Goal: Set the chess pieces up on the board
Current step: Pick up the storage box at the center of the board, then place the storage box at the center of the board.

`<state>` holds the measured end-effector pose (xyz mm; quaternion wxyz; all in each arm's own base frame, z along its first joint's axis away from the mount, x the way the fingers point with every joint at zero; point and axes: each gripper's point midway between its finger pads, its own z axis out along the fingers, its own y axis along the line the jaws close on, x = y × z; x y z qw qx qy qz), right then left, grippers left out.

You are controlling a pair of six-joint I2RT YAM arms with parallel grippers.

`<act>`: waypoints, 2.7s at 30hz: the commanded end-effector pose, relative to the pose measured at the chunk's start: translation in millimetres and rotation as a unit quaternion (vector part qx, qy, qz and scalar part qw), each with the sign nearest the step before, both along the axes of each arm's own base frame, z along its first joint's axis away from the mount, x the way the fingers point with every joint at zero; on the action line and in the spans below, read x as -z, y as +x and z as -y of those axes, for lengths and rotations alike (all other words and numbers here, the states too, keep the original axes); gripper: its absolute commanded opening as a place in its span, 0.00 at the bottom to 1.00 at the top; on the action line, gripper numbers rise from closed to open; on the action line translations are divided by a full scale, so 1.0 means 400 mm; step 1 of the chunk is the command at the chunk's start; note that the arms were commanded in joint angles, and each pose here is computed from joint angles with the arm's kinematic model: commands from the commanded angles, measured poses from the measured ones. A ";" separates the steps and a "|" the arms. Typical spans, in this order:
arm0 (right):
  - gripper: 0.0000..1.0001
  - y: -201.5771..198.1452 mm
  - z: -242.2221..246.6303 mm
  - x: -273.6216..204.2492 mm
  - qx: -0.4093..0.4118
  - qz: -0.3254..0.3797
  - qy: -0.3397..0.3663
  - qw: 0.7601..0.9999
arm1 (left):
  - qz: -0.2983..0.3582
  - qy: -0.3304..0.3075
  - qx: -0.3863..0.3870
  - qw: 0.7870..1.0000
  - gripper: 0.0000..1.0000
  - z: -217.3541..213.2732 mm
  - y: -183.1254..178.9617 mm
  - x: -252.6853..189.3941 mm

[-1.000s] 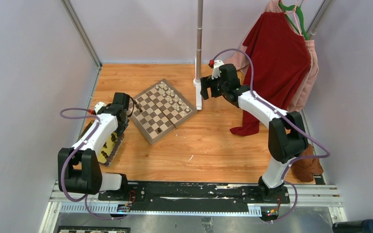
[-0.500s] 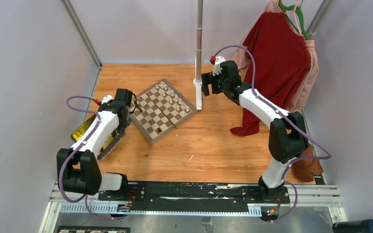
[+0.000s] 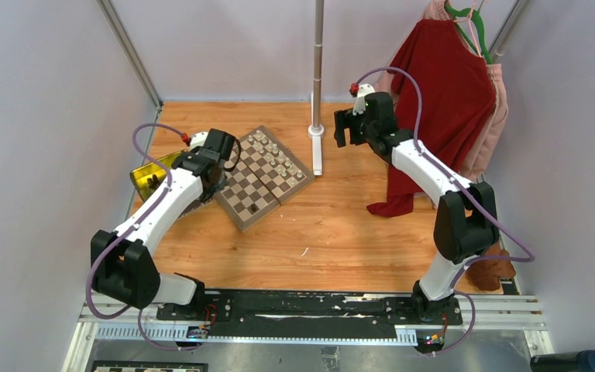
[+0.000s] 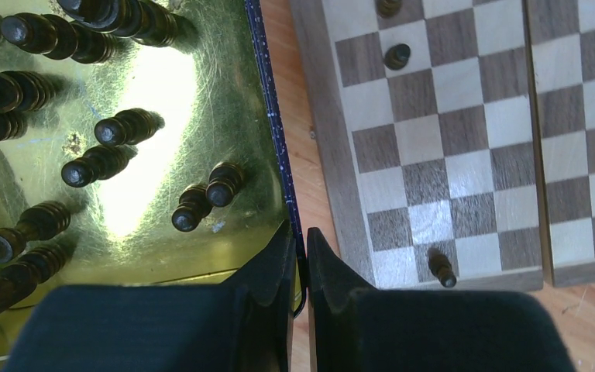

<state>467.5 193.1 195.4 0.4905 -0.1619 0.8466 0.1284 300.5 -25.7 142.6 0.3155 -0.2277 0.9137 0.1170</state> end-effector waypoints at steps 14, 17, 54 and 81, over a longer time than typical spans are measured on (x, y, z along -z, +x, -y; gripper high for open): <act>0.88 0.031 0.184 -0.074 0.092 0.018 -0.019 0.995 | 0.010 0.057 0.213 0.975 0.00 0.209 0.027 -0.094; 0.88 0.035 0.204 -0.077 0.104 0.017 -0.024 0.994 | 0.011 0.052 0.253 0.966 0.00 0.266 0.019 -0.097; 0.88 0.066 0.372 -0.108 0.179 0.015 -0.050 0.982 | -0.025 -0.060 0.599 0.798 0.00 0.970 -0.298 0.037; 0.88 0.069 0.383 -0.015 0.181 -0.018 -0.059 0.982 | -0.050 -0.043 0.655 0.753 0.00 1.021 -0.315 0.212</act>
